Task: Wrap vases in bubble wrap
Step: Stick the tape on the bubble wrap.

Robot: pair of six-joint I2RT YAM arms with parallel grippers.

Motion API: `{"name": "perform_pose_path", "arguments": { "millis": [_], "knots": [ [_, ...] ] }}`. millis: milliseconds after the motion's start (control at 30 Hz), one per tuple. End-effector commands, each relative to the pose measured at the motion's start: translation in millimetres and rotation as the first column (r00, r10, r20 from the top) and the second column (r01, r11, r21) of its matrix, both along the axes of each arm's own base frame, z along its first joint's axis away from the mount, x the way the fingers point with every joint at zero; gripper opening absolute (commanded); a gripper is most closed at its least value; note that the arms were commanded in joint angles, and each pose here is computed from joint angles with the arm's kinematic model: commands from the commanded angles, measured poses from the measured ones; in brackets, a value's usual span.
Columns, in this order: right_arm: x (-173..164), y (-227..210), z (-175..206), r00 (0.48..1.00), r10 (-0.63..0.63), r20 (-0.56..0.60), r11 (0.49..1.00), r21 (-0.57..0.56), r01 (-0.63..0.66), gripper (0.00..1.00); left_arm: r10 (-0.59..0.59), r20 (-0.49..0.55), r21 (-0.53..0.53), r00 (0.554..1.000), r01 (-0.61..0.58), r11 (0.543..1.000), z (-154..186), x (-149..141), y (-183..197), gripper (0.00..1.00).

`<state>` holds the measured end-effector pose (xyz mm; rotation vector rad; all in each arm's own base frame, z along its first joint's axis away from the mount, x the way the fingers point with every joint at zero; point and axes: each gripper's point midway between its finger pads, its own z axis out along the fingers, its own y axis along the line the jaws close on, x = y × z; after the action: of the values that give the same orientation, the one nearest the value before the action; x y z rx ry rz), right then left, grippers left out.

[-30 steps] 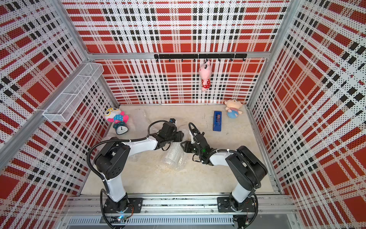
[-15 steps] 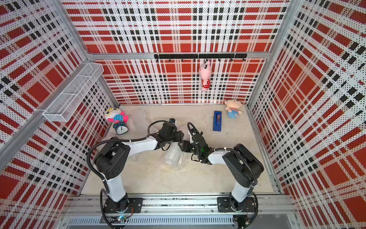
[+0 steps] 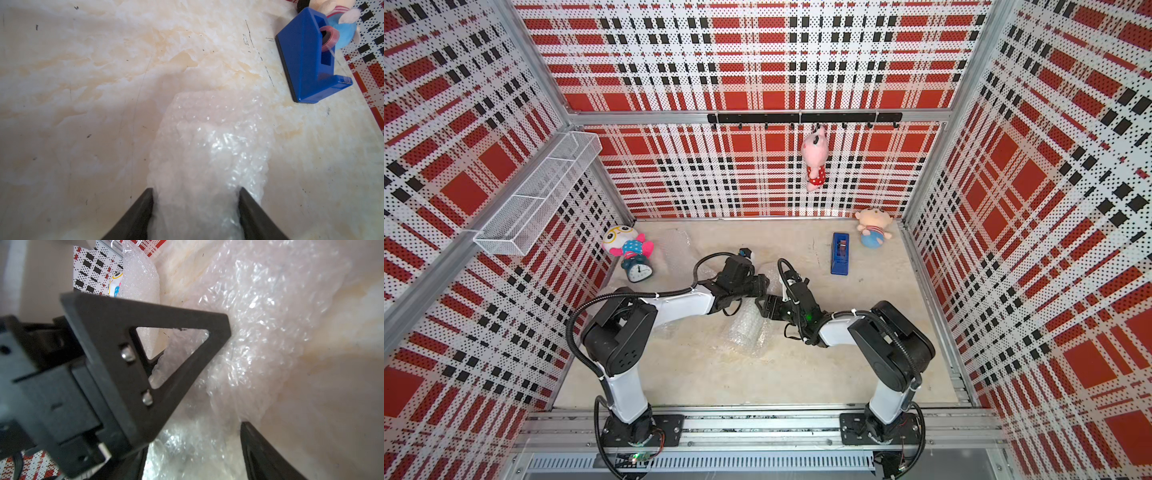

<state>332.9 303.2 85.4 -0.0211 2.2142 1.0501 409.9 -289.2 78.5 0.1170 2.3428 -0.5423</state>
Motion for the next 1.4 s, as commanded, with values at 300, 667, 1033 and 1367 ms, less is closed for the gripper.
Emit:
{"name": "perform_pose_path", "arguments": {
  "millis": [300,667,1033,1367],
  "knots": [
    [-12.3,-36.5,27.9,0.995,-0.082,0.053,0.997,0.003,0.082,0.75,0.039,-0.058,0.065,0.998,-0.035,0.997,-20.0,-10.6,20.9,0.63],
    [-17.7,-10.5,10.4,1.000,-0.011,-0.018,0.997,0.076,0.013,0.53,0.034,-0.059,0.060,0.998,-0.031,0.998,-19.5,-11.4,18.3,0.63],
    [-8.3,7.6,11.2,0.999,0.034,0.002,0.996,0.086,-0.034,0.10,0.078,-0.062,0.076,0.995,-0.074,0.994,-22.2,-10.1,24.4,0.63],
    [-11.8,-33.2,30.6,0.995,-0.053,0.088,0.998,-0.040,0.057,0.60,0.179,-0.040,0.147,0.983,-0.171,0.974,-23.5,-5.4,39.0,0.61]
  ]
}}
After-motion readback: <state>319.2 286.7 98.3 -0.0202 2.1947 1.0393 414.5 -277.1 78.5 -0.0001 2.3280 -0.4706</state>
